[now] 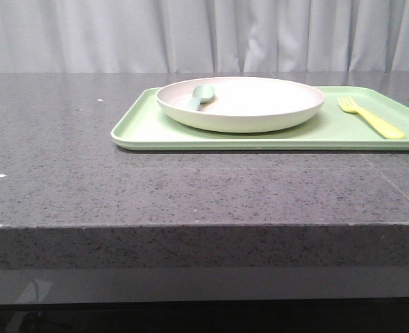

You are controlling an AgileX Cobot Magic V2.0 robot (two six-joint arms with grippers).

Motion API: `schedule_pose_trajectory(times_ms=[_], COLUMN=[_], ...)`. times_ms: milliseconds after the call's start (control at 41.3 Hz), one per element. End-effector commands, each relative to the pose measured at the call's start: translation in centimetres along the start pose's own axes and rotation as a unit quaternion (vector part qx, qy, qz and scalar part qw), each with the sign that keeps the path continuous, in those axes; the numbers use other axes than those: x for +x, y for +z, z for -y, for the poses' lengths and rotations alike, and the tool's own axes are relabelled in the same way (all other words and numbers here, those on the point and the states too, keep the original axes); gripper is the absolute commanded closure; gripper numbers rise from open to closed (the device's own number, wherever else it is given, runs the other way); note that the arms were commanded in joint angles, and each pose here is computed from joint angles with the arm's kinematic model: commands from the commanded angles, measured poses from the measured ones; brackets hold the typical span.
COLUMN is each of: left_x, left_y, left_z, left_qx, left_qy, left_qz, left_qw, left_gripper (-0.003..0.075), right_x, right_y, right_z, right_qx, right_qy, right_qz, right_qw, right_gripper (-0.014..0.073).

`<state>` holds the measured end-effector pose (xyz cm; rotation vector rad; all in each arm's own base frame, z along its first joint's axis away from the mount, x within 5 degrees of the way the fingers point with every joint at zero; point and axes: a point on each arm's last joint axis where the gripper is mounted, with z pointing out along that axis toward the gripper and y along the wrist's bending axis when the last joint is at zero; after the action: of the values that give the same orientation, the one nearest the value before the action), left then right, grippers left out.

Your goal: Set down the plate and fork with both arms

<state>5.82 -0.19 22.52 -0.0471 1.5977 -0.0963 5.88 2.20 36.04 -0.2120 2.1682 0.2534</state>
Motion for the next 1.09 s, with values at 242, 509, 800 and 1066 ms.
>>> schedule_pose_trajectory(times_ms=[242,509,800,1066], left_x=[1.4,1.3,1.2,1.2], left_y=[-0.4,-0.4,-0.4,-0.4], left_z=[-0.3,-0.3,0.0,0.1], left_qx=[-0.005,-0.006,0.023,0.024], left_qy=[-0.029,-0.016,-0.007,-0.007], left_qz=[0.072,0.075,0.078,0.077], left_qw=[0.997,0.997,0.997,0.997], left_gripper=[0.0741,0.0741,0.0741,0.0741], right_x=[-1.0,-1.0,-1.0,-1.0], right_y=[-0.4,-0.4,-0.4,-0.4], right_z=[-0.1,-0.1,-0.1,-0.1], right_qx=[-0.003,-0.003,-0.003,-0.003], right_qy=[0.0,0.0,0.0,0.0], right_qz=[0.038,0.037,0.037,0.037], right_qw=[0.999,0.999,0.999,0.999], right_gripper=[0.0663,0.0663,0.0663,0.0663])
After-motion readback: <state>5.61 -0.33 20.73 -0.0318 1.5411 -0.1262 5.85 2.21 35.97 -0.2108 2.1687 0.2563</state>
